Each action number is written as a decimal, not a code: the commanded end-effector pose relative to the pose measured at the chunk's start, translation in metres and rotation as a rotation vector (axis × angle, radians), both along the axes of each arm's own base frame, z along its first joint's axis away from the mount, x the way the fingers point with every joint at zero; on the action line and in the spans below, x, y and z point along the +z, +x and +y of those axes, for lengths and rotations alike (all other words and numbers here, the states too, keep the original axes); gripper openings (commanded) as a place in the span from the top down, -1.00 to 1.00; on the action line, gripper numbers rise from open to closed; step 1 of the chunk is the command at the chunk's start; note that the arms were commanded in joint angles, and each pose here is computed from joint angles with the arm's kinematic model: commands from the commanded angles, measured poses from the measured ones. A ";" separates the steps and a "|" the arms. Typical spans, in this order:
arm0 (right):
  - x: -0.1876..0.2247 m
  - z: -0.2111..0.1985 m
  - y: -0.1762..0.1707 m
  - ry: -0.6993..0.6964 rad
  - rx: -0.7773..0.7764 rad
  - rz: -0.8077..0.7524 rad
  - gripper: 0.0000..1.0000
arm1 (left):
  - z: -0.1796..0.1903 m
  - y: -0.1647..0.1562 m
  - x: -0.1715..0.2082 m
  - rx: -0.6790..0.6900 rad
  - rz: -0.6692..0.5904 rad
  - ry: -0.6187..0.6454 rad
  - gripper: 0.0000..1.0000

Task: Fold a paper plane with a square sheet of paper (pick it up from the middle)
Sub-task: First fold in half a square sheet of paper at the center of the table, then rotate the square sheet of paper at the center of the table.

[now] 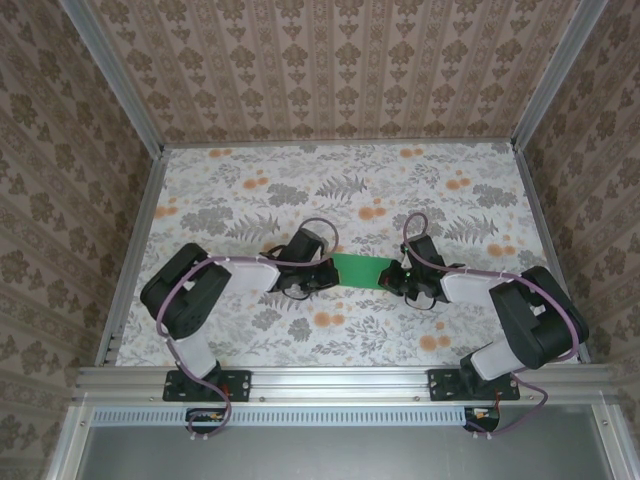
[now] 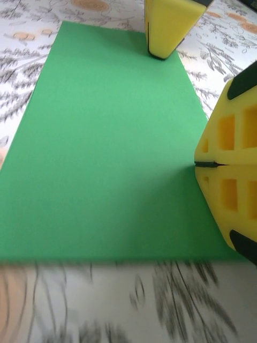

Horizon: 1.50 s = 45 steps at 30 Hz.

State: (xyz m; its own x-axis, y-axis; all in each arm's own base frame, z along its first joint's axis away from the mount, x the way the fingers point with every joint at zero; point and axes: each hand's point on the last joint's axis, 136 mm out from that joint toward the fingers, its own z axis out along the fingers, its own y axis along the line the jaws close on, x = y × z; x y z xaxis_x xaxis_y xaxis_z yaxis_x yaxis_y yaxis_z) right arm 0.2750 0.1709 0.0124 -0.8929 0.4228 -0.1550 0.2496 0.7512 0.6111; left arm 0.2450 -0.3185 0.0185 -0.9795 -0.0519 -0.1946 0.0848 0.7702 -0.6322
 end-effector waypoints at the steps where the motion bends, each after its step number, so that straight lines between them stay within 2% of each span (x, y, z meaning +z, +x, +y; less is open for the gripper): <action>1: -0.034 -0.031 -0.031 -0.128 -0.025 0.141 0.98 | 0.062 -0.010 -0.039 0.096 0.076 0.210 1.00; 7: -0.018 -0.028 -0.018 -0.136 0.017 0.102 0.93 | 0.075 0.003 -0.020 0.113 0.054 0.196 0.94; 13: 0.023 -0.004 0.007 -0.149 0.119 0.013 0.69 | 0.079 0.026 0.029 0.099 -0.015 0.190 0.69; 20: 0.039 0.046 0.022 -0.246 0.247 -0.012 0.31 | 0.108 0.042 0.066 0.132 -0.055 0.194 0.11; 22: 0.039 0.059 0.029 -0.278 0.272 -0.009 0.23 | 0.119 0.043 0.070 0.130 -0.063 0.218 0.05; 28: 0.028 0.089 0.043 -0.371 0.345 0.040 0.20 | 0.164 0.045 0.073 0.190 -0.101 0.359 -0.62; 32: 0.021 0.097 0.050 -0.391 0.373 0.080 0.19 | 0.185 0.044 0.074 0.241 -0.119 0.392 -1.00; 39: 0.008 0.103 0.030 -0.379 0.499 0.165 0.19 | 0.198 0.042 0.073 0.280 -0.090 0.373 -1.00; 45: 0.000 0.096 -0.020 -0.361 0.702 0.226 0.20 | 0.196 0.044 0.077 0.310 -0.078 0.310 -1.00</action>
State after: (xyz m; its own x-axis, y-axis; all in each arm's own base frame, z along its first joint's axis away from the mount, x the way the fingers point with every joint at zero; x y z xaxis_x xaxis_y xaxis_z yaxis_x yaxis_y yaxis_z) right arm 0.2970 0.2767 0.0175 -0.9845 -0.1627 -0.0655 -0.1747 0.9431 0.2829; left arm 0.2953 -0.1208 0.0941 -0.9034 -0.2566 -0.3435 -0.1350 0.9306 -0.3402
